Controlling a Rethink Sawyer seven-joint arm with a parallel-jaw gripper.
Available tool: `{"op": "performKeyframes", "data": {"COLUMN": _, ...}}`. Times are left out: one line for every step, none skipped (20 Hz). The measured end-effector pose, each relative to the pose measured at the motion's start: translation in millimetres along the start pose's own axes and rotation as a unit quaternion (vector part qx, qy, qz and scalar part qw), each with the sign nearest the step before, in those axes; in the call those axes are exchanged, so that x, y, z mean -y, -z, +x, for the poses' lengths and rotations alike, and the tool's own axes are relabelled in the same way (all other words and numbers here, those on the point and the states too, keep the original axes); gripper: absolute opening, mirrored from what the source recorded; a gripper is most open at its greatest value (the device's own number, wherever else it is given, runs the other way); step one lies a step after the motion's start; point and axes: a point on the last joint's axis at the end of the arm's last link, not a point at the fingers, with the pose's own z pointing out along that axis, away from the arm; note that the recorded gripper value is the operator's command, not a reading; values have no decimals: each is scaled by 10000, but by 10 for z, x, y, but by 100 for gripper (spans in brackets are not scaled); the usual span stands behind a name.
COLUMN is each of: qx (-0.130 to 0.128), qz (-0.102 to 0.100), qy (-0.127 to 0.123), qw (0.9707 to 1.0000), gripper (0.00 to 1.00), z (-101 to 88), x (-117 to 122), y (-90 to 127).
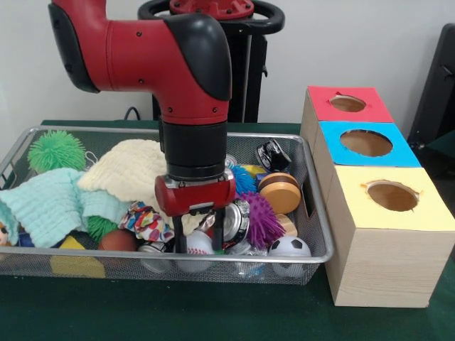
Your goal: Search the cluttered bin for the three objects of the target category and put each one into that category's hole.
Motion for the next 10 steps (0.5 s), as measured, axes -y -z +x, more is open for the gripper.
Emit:
{"op": "performKeyframes", "data": {"qx": 10, "qz": -16, "qy": -26, "qw": 10000, "gripper": 100, "z": -4, "x": 4, "y": -4}}
{"op": "performKeyframes", "data": {"qx": 14, "qz": -32, "qy": -41, "qw": 10000, "gripper": 100, "z": -9, "x": 5, "y": -5}}
{"op": "performKeyframes", "data": {"qx": 17, "qz": -48, "qy": -55, "qw": 10000, "gripper": 100, "z": -14, "x": 5, "y": -6}}
{"op": "performKeyframes", "data": {"qx": 8, "qz": -59, "qy": -56, "qw": 10000, "gripper": 100, "z": -15, "x": 1, "y": -5}}
{"op": "performKeyframes", "data": {"qx": -3, "qz": -70, "qy": -58, "qw": 10000, "gripper": 100, "z": -16, "x": -3, "y": -4}}
{"op": "performKeyframes", "data": {"qx": -14, "qz": -80, "qy": -61, "qw": 9999, "gripper": 100, "z": -16, "x": -7, "y": -3}}
{"op": "performKeyframes", "data": {"qx": -42, "qz": -112, "qy": -74, "qw": 9999, "gripper": 100, "z": -23, "x": -17, "y": 3}}
{"op": "performKeyframes", "data": {"qx": -51, "qz": -122, "qy": -79, "qw": 9999, "gripper": 100, "z": -27, "x": -19, "y": 7}}
{"op": "performKeyframes", "data": {"qx": -61, "qz": -132, "qy": -85, "qw": 9999, "gripper": 100, "z": -31, "x": -21, "y": 11}}
{"op": "performKeyframes", "data": {"qx": -80, "qz": -153, "qy": -95, "qw": 9998, "gripper": 100, "z": -42, "x": -24, "y": 23}}
